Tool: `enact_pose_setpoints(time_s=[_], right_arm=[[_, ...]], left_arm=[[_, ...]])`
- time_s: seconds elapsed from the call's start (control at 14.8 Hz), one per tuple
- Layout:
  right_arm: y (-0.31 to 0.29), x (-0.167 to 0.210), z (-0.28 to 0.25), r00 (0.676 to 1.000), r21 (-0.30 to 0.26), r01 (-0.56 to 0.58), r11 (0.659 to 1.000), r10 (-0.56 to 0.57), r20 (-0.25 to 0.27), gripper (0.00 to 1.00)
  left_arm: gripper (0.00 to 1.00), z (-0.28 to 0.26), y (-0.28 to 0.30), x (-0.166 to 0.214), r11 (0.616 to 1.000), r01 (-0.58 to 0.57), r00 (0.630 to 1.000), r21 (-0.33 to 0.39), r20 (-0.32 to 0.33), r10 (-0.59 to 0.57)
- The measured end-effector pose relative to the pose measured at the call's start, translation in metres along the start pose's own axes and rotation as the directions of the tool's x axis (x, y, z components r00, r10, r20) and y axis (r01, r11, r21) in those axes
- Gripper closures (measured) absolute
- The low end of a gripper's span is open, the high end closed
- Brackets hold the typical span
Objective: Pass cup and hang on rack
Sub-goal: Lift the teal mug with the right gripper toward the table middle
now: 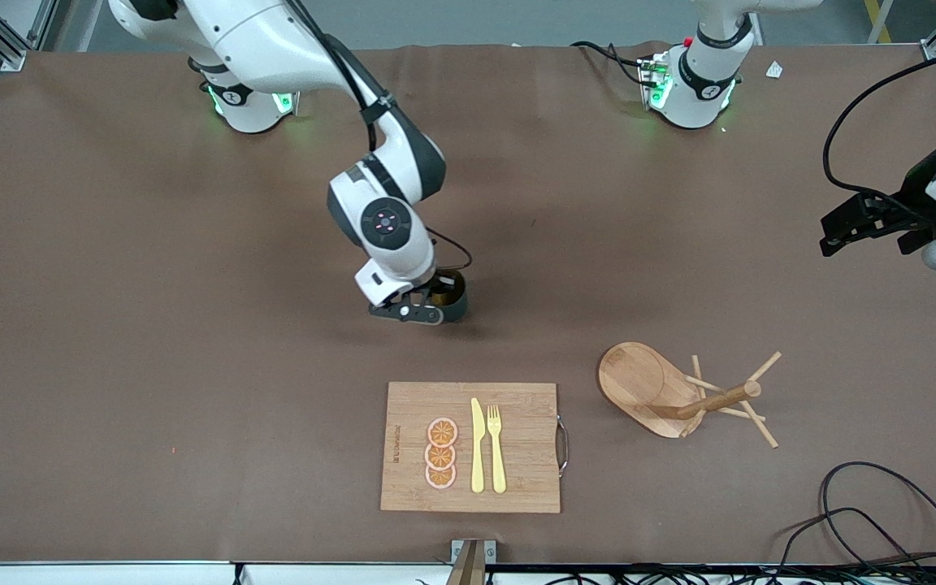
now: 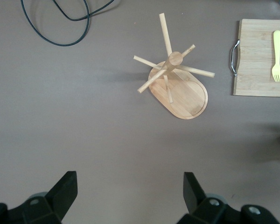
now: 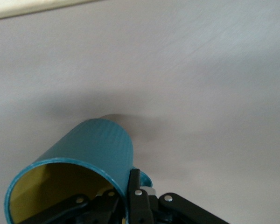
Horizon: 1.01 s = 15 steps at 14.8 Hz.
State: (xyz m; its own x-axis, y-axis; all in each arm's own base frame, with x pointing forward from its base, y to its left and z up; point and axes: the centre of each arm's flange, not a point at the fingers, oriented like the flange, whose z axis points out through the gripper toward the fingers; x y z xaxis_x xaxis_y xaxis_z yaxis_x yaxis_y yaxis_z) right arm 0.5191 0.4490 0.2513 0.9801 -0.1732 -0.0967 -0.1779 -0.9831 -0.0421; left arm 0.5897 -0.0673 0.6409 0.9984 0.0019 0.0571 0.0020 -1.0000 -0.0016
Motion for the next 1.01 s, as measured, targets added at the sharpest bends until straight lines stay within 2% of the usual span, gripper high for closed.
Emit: enact_pose_setpoints(time_s=[0.4,0.81,0.88,1.01], right_arm=[[-0.030,-0.034,0.007,0.995,0.012,-0.096,0.995,0.096,0.030,0.96],[-0.046,-0.060,0.024,0.994,-0.009,-0.094,0.996,0.094,0.047,0.96],[-0.047,-0.061,0.026,0.995,-0.010,-0.091,0.996,0.091,0.048,0.93],[-0.048,-0.062,0.024,0.995,-0.008,-0.082,0.997,0.083,0.046,0.73]], left_arm=[[0.00,0.001,0.000,0.000,1.000,0.000,1.000,0.000,0.002,0.000],[0.00,0.005,0.009,-0.001,1.000,-0.013,1.000,-0.005,0.013,0.013],[0.00,0.006,0.009,-0.001,1.000,-0.011,1.000,-0.005,0.018,0.011],[0.00,0.009,0.008,-0.002,1.000,0.009,0.999,-0.003,0.035,-0.009]])
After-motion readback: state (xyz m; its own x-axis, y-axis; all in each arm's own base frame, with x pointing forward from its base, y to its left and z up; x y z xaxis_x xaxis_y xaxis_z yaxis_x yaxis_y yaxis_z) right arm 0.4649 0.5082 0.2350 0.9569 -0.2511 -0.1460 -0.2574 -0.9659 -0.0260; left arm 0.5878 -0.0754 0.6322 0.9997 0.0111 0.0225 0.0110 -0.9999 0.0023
